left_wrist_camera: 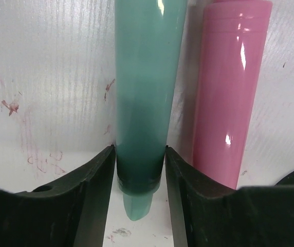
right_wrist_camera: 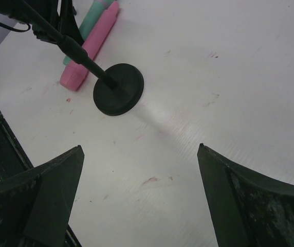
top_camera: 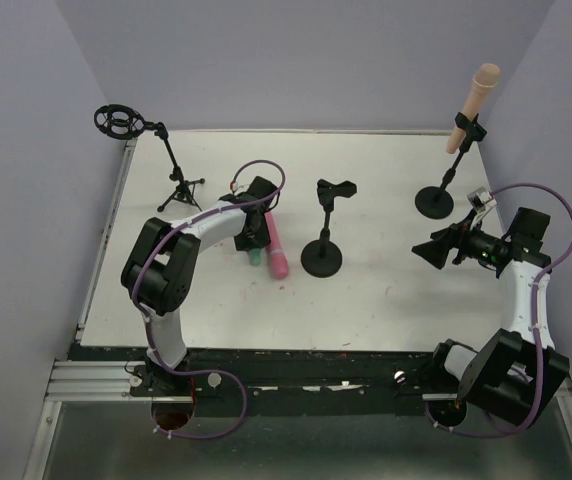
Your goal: Attach the microphones to the stand
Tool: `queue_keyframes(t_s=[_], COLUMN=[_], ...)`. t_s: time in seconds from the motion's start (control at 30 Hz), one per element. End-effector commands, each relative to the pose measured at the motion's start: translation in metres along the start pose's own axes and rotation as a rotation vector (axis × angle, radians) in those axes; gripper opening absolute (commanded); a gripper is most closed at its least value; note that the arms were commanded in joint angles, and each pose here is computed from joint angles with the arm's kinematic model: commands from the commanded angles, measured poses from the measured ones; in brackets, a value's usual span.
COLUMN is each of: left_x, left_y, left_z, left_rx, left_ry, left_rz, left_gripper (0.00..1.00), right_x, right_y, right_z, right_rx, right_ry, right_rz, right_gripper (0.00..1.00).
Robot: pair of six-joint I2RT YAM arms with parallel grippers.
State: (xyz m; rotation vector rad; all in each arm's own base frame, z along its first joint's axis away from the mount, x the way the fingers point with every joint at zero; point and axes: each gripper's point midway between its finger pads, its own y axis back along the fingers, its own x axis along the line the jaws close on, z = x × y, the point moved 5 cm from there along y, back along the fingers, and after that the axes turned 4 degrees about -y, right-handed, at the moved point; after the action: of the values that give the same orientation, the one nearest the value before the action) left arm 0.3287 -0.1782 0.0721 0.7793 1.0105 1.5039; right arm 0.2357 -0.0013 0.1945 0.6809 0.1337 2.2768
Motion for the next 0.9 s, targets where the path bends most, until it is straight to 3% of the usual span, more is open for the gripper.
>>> queue_keyframes(t_s=[0.0, 0.23, 0.33, 0.53, 0.7, 0.87], left_x=[0.003, 0.006, 0.011, 0.022, 0.035, 0.046], left_y=[-0.003, -0.006, -0.009, -0.005, 0.028, 0.073], left_z=[-0.01, -0.011, -0.012, -0.016, -0.007, 0.003], left_rx=[0.047, 0.05, 0.049, 0.034, -0.082, -0.232], left_ry=[0.007, 0.002, -0.007, -0.022, -0.036, -0.044], left_rz=[-0.005, -0.008, 0.015, 0.033, 0.016, -0.046], left_gripper=[0.54, 0.56, 0.47, 0.12, 0.01, 0.0], right_x=[0.005, 0.008, 0.009, 0.012, 0.014, 0.016], right_y=[0.002, 0.002, 0.003, 0.005, 0.005, 0.005], right_z=[0.008, 0.01, 0.011, 0.012, 0.012, 0.013], right_rx=[-0.011, -0.017, -0.02, -0.027, -0.03, -0.034], right_ry=[0.021, 0.039, 0.046, 0.066, 0.074, 0.08], right_rz=[0.02, 0.024, 0.022, 0.018, 0.021, 0.026], right_gripper=[1.0, 1.0, 1.0, 1.0, 1.0, 1.0])
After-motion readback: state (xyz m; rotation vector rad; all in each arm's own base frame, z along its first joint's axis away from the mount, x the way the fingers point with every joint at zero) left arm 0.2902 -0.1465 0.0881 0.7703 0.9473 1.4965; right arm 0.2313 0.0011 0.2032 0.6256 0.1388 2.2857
